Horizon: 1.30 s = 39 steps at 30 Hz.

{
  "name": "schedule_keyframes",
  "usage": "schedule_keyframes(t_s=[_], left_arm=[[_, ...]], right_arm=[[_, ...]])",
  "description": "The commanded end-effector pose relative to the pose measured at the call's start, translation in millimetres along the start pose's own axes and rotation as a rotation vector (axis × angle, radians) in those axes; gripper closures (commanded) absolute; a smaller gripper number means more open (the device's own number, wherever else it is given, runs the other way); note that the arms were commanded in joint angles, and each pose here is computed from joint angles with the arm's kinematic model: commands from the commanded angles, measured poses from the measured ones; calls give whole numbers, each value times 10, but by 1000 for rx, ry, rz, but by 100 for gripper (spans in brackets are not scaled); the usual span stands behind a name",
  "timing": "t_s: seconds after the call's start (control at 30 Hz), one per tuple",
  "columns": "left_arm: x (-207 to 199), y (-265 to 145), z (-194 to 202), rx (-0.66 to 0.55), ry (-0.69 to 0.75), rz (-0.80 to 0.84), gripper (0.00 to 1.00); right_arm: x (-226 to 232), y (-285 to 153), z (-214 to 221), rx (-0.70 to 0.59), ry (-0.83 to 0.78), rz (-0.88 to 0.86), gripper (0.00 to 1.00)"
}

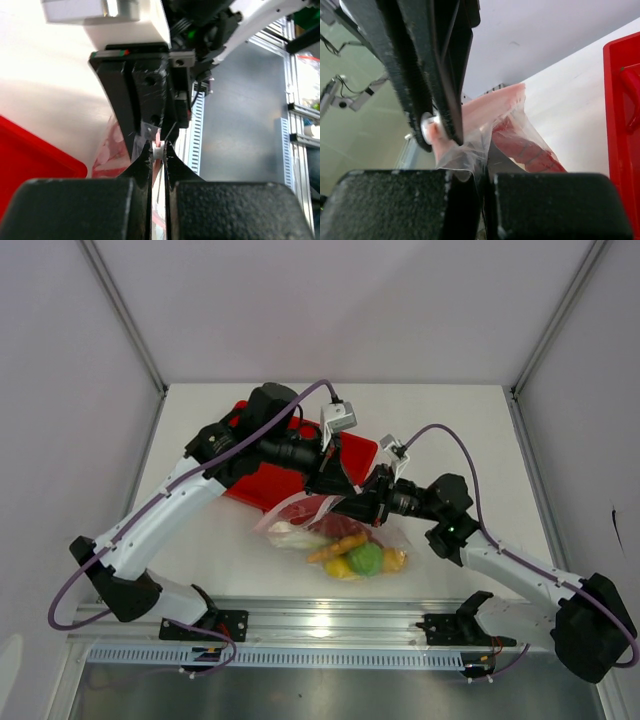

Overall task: Place the food in the zip-top bag and seal the zipper
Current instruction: Zip the zipper food storage bag at the center of the board.

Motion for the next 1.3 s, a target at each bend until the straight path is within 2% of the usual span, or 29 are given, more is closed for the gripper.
schedule_keyframes(t_s=[0.0, 0.1, 0.43, 0.63, 0.77, 0.8, 0.93, 1.0, 1.23, 1.27], left_arm=[[57, -152, -56, -58, -5, -120, 97], [35, -175, -64, -83, -1, -122, 93], [35, -133, -44, -77, -20, -102, 93], [21, -140, -33, -72, -33, -101, 100], [17, -176, -21, -74, -27, -113, 100], [-4, -183, -23, -75, -24, -105, 100], [-102, -213, -68, -85, -12, -67, 99], [-142, -237, -118, -90, -8, -59, 100], [-228, -265, -279, -106, 8, -20, 100], [-242, -277, -329, -114, 12, -17, 99]], right_arm=[[294, -9, -493, -190, -56, -38, 100], [302, -18, -544, -228, -3, -35, 100], [169, -113, -672, -348, 71, 71, 100], [102, -193, -728, -419, 104, 124, 100], [126, -213, -763, -427, 96, 116, 100], [157, -194, -764, -412, 79, 102, 100], [153, 13, -600, -199, 47, 64, 100], [168, 24, -538, -138, 21, 63, 98], [229, -55, -567, -51, -98, 131, 86], [250, -58, -556, -35, -106, 124, 80]])
Point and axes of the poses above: each gripper's point midway between its finger pads, its own y axis out along the fingers, its own x axis along the line the jaws close on, z = x × y, the point moved 1 cm from there along -y, back along the fingers, and after that the axes turned 3 degrees about -y, right-handed, at the moved point
